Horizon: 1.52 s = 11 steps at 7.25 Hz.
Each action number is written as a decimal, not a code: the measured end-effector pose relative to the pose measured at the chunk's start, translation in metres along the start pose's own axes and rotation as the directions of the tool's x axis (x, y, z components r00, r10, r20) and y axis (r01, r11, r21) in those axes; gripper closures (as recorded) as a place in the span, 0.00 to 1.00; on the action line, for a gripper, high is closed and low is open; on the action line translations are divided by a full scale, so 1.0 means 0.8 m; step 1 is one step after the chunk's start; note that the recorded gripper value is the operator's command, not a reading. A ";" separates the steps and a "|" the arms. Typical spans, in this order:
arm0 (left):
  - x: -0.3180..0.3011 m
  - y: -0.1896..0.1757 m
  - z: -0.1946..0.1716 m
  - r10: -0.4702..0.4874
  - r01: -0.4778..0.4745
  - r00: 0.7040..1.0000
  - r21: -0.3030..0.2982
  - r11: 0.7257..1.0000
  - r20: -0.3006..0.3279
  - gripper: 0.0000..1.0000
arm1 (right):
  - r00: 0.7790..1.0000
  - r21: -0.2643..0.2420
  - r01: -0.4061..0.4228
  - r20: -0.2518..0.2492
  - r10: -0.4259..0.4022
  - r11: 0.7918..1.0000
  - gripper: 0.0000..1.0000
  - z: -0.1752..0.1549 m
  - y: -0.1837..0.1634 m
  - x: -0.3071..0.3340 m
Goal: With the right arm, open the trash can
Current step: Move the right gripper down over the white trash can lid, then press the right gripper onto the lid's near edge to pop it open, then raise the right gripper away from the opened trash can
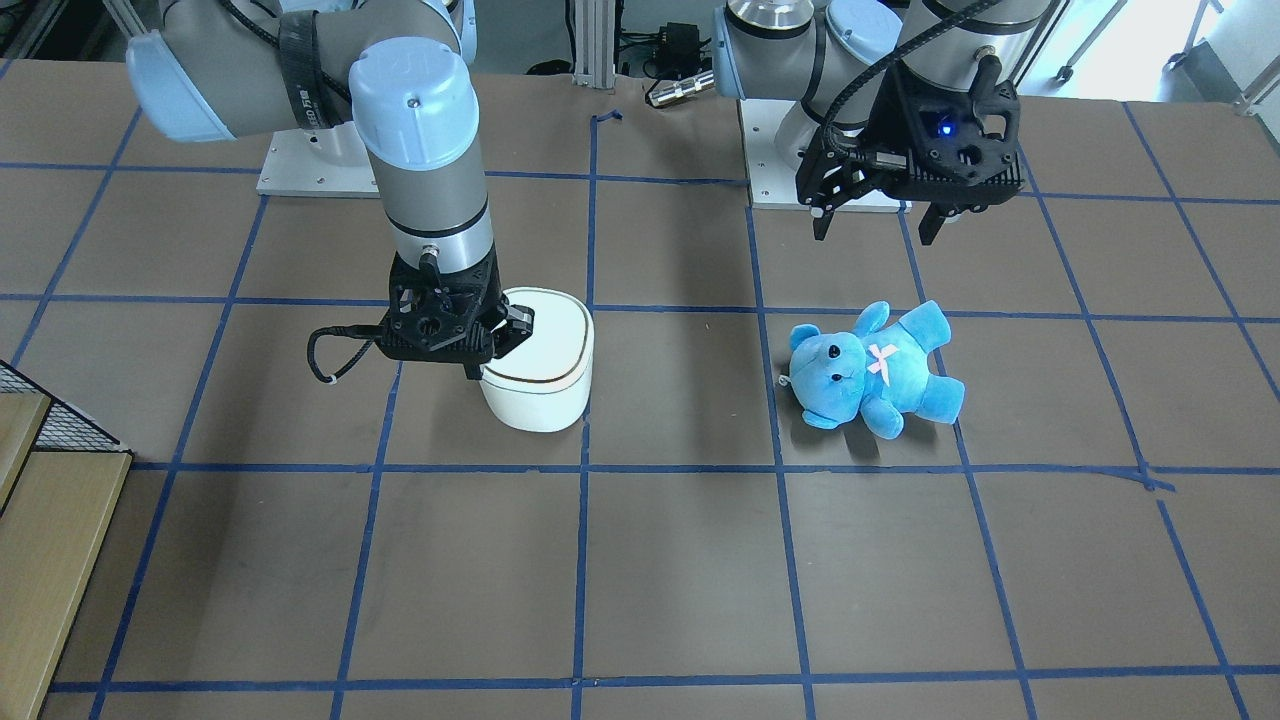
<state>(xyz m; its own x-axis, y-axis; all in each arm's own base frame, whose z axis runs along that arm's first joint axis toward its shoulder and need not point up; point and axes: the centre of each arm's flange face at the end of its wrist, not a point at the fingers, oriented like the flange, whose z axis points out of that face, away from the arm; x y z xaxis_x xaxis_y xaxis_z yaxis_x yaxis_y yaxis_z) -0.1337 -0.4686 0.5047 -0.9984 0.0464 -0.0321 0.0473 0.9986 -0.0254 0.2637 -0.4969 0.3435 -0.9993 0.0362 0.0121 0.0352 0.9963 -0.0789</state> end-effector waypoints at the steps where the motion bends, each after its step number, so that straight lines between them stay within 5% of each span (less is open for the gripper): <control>1: 0.000 0.000 0.000 0.000 0.000 1.000 0.000 1.000 0.000 0.00 | 1.000 -0.039 -0.006 -0.001 0.006 0.999 0.83 0.010 0.009 0.000; 5: 0.000 0.000 0.000 0.000 0.000 1.000 0.000 1.000 0.000 0.00 | 0.997 -0.164 -0.074 0.007 0.077 0.984 0.84 0.037 0.040 -0.011; 8: 0.000 0.000 0.000 0.001 -0.001 1.000 0.000 1.000 0.000 0.00 | 0.996 -0.166 -0.084 0.008 0.087 0.983 0.69 0.037 0.043 -0.014; 9: 0.000 0.000 0.000 0.001 -0.001 1.000 0.000 1.000 0.000 0.00 | 0.996 -0.132 -0.085 0.022 0.089 0.988 0.48 0.003 0.035 -0.013; 10: 0.000 0.000 0.000 0.001 -0.001 1.000 0.000 1.000 0.000 0.00 | 0.996 -0.108 -0.083 0.027 0.087 0.991 0.00 -0.042 0.026 -0.013; 11: 0.000 0.000 0.000 0.000 0.000 1.000 0.000 1.000 0.000 0.00 | 0.996 -0.078 -0.078 0.033 0.081 0.994 0.00 -0.088 0.011 -0.010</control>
<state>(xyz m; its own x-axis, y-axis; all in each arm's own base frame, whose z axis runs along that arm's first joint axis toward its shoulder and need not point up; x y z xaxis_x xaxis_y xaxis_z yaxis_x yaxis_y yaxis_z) -0.1338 -0.4686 0.5047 -0.9984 0.0465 -0.0321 0.0474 0.9986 -0.0254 0.2731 -0.4827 0.4131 -0.9931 0.1143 -0.0270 0.1144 0.9934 -0.0014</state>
